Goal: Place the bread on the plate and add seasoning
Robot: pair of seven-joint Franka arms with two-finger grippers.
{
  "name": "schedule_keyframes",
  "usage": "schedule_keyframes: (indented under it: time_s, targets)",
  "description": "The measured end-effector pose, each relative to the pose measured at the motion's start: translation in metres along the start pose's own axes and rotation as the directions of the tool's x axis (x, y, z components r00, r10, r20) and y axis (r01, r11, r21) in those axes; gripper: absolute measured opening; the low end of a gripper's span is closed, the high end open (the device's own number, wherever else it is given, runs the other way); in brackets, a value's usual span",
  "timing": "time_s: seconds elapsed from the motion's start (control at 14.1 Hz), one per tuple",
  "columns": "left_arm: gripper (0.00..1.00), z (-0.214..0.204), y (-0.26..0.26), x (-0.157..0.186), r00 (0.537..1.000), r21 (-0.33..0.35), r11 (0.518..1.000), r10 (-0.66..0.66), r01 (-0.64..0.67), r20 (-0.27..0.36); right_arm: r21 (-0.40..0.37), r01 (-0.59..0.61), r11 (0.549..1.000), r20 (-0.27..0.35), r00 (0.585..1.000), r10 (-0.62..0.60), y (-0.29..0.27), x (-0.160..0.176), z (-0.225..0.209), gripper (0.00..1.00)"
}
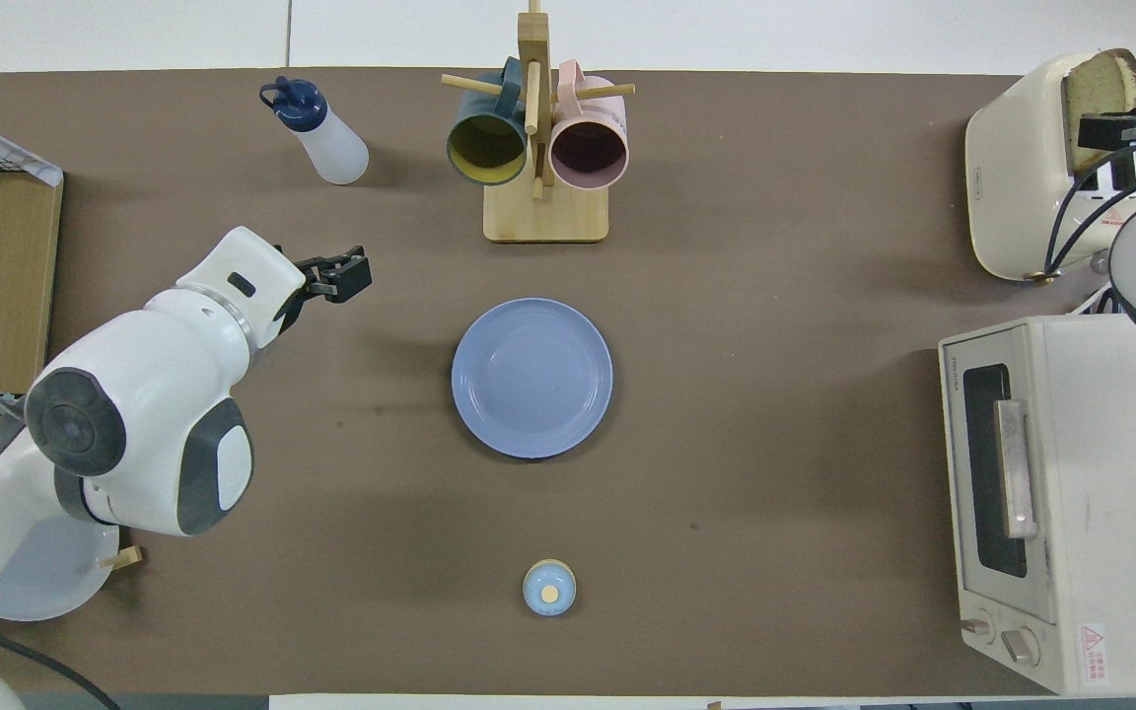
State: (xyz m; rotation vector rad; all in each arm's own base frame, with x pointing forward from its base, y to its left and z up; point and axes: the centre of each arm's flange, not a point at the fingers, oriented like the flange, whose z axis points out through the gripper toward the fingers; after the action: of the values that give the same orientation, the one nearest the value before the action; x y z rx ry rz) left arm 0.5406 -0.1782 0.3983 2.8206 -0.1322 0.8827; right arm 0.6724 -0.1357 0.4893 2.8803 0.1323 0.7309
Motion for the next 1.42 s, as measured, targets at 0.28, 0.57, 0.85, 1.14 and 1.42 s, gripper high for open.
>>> schedule_keyframes:
  time_s: [0.28, 0.57, 0.85, 1.14, 1.42]
  targets:
    - [1.00, 0.034, -0.002, -0.015, 0.999, -0.008, 1.000, 0.005, -0.005, -0.040, -0.005, 0.010, 1.000, -0.003, 1.000, -0.010, -0.001, -0.001, 0.010, 0.63]
    - [1.00, 0.056, -0.005, -0.020, 0.998, -0.005, 1.000, 0.006, -0.006, -0.055, -0.043, 0.083, 0.996, 0.008, 0.997, -0.083, -0.001, 0.000, 0.010, 0.17]
    - [1.00, 0.075, -0.016, -0.010, 0.997, 0.070, 0.997, 0.041, -0.036, -0.070, -0.125, 0.229, 0.965, 0.039, 0.973, -0.226, -0.012, 0.012, -0.001, 0.11]
    - [1.00, 0.092, -0.014, -0.003, 0.988, 0.112, 0.993, 0.055, -0.039, -0.147, -0.112, 0.304, 0.946, 0.137, 0.948, -0.288, -0.052, 0.047, -0.058, 0.07]
    - [1.00, 0.105, -0.012, 0.005, 0.977, 0.107, 0.994, 0.007, 0.016, -0.215, -0.049, 0.389, 0.920, 0.183, 0.909, -0.375, -0.138, 0.057, -0.155, 0.07]
